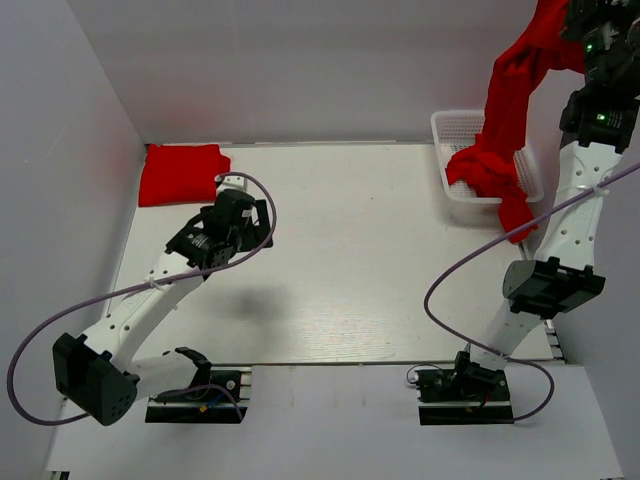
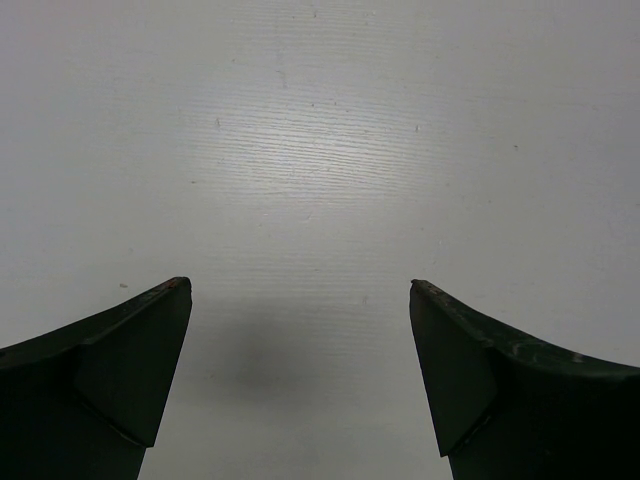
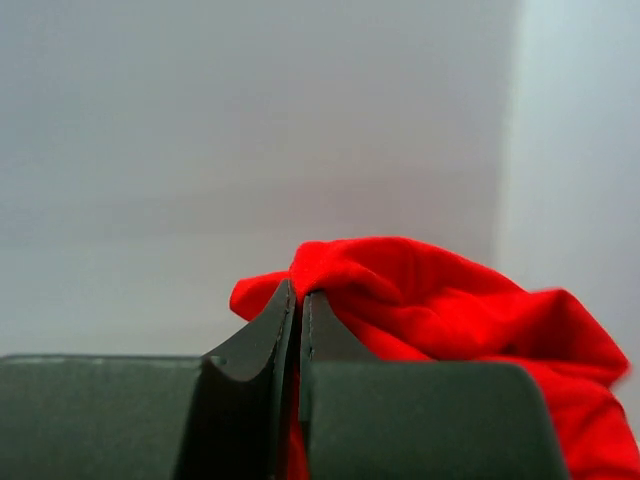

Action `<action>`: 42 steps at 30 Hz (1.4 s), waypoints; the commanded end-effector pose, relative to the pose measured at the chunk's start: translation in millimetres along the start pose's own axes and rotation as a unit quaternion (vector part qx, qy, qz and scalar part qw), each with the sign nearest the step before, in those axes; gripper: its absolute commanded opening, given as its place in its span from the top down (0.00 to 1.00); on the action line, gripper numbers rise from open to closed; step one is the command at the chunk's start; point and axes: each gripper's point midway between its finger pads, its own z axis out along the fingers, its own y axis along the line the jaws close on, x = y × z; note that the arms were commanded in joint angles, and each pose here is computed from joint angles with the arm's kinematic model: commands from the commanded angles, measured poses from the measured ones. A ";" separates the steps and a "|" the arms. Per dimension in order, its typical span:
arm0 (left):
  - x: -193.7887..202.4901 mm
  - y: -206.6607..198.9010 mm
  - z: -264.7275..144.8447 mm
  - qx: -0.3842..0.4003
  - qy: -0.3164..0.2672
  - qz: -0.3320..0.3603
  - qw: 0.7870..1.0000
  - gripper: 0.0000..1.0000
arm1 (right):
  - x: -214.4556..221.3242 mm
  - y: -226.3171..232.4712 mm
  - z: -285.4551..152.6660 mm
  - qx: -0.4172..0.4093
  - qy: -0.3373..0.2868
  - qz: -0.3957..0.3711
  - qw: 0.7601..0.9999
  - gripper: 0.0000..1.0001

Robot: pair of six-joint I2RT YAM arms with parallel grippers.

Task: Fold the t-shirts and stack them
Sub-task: Grab crumpled tshirt from bin with the right arm, then move the tshirt to the center of the board

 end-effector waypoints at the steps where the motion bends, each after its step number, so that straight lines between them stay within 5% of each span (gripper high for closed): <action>1: -5.9 6.5 -17.0 0.006 -0.019 -0.016 1.000 0.00 | -76.0 70.6 -26.9 -0.124 -0.074 0.027 0.989 1.00; 6: -5.5 11.6 -26.8 0.004 -0.026 -0.036 0.999 0.00 | -49.5 143.6 -54.8 -0.290 0.001 0.070 0.954 1.00; 15: 16.1 33.0 -46.6 -0.046 0.027 -0.070 0.996 0.00 | 15.9 234.7 -131.7 -0.412 0.068 0.070 0.906 1.00; 18: 27.9 38.5 -47.6 -0.053 0.037 -0.076 0.995 0.00 | 105.5 250.8 -167.6 -0.401 0.153 0.115 0.896 1.00; 20: 31.2 37.5 -48.8 -0.047 0.040 -0.081 0.995 0.00 | 115.9 260.8 -182.8 -0.398 0.146 0.141 0.895 1.00; 21: 30.1 37.7 -50.7 -0.045 0.036 -0.083 0.995 0.00 | 177.4 264.9 -215.9 -0.395 0.212 0.169 0.878 1.00; 23: 30.9 36.1 -50.9 -0.040 0.039 -0.083 0.995 0.00 | 205.0 275.9 -237.6 -0.407 0.239 0.194 0.860 1.00; 25: 34.5 37.1 -49.4 -0.046 0.048 -0.079 0.995 0.00 | 274.4 292.9 -288.6 -0.418 0.340 0.226 0.812 1.00; 26: 35.3 35.7 -49.6 -0.042 0.050 -0.079 0.995 0.00 | 296.9 293.2 -306.5 -0.406 0.382 0.234 0.797 0.96; 27: 37.1 35.4 -46.8 -0.045 0.056 -0.077 0.994 0.00 | 325.5 299.2 -325.3 -0.400 0.423 0.232 0.780 0.60; 28: 36.5 35.4 -47.4 -0.048 0.059 -0.075 0.994 0.00 | 340.5 296.1 -338.4 -0.387 0.452 0.230 0.770 0.11; 31: 38.0 32.8 -44.3 -0.054 0.077 -0.068 0.993 0.00 | 358.9 283.5 -346.2 -0.338 0.487 0.216 0.776 0.10; 35: 37.0 31.0 -41.3 -0.059 0.086 -0.064 0.993 0.00 | 338.1 263.2 -320.0 -0.274 0.452 0.178 0.830 0.10; 42: 35.3 27.4 -37.4 -0.055 0.090 -0.068 0.992 0.00 | 317.4 171.7 -305.4 -0.033 0.458 0.070 0.885 0.10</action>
